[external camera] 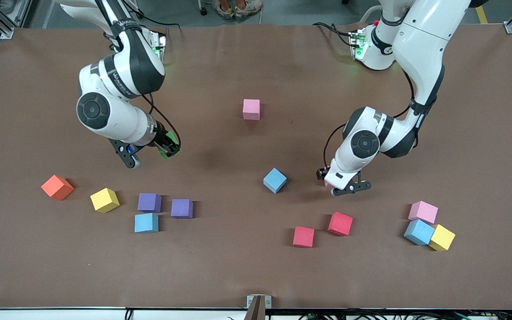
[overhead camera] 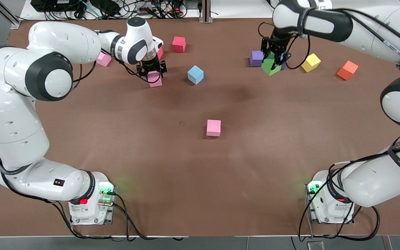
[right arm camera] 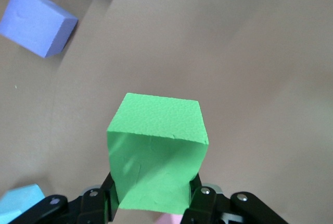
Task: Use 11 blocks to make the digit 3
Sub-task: 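Grasp a second pink cube with the left gripper while the right gripper carries green, then carry the pink cube beside the first pink cube while the right gripper brings green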
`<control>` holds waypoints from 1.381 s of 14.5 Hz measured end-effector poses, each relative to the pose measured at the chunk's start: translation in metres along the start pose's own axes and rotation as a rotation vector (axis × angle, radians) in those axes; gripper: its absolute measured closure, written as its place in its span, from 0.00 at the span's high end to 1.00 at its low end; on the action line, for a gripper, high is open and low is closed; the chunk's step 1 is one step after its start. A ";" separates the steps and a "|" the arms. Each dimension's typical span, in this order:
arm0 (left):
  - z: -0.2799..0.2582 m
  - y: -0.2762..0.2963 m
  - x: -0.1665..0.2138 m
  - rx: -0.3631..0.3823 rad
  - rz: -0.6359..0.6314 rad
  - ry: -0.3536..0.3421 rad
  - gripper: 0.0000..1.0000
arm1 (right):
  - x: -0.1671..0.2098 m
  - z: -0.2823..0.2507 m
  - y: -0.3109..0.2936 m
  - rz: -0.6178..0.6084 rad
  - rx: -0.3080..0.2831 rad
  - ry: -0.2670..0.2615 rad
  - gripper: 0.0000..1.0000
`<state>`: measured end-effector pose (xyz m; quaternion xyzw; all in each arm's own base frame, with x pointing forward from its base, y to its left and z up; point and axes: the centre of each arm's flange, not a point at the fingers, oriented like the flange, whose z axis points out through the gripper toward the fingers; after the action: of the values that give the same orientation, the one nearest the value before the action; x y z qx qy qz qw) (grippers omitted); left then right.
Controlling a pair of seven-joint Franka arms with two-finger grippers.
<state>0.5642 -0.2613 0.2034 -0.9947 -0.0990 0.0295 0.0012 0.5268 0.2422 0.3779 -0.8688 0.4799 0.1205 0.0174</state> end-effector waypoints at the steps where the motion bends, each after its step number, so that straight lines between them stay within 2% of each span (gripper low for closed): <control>1: 0.000 -0.001 0.001 0.000 -0.005 0.001 0.42 | -0.010 0.013 0.008 0.043 0.026 0.007 0.53; 2: -0.001 -0.002 0.003 -0.002 -0.030 0.002 0.26 | -0.024 0.028 0.017 0.086 0.052 0.015 0.53; 3: -0.004 -0.004 0.006 -0.006 -0.097 0.006 0.26 | -0.041 0.043 0.027 0.128 0.073 0.022 0.53; 4: -0.009 -0.007 0.010 -0.007 -0.198 0.008 0.16 | -0.058 0.057 0.036 0.160 0.085 0.027 0.53; 5: -0.017 -0.008 0.011 0.002 -0.318 0.002 0.11 | -0.072 0.070 0.043 0.194 0.097 0.021 0.53; 6: -0.025 -0.006 0.007 0.022 -0.432 -0.012 0.11 | -0.082 0.080 0.050 0.238 0.110 -0.008 0.53; 7: -0.035 0.001 -0.002 0.044 -0.532 -0.029 0.05 | -0.088 0.089 0.055 0.286 0.122 -0.055 0.53; 9: -0.053 0.024 -0.028 0.072 -0.723 -0.069 0.04 | -0.090 0.103 0.063 0.364 0.127 -0.123 0.53; 11: -0.064 0.051 -0.055 0.070 -0.913 -0.118 0.04 | -0.096 0.110 0.067 0.414 0.120 -0.175 0.53; 13: -0.061 0.075 -0.079 0.077 -1.046 -0.150 0.04 | -0.115 0.116 0.069 0.430 0.136 -0.211 0.53; 16: -0.050 0.110 -0.110 0.051 -1.234 -0.189 0.04 | -0.140 0.143 0.076 0.415 0.148 -0.204 0.53; 20: -0.020 0.149 -0.154 0.058 -1.430 -0.198 0.04 | -0.144 0.170 0.079 0.417 0.137 -0.187 0.53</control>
<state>0.4438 -0.4377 0.2310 -0.6789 -0.7244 0.1139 0.0376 0.3545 0.3435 0.2522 -0.7328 0.6523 0.1685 0.0952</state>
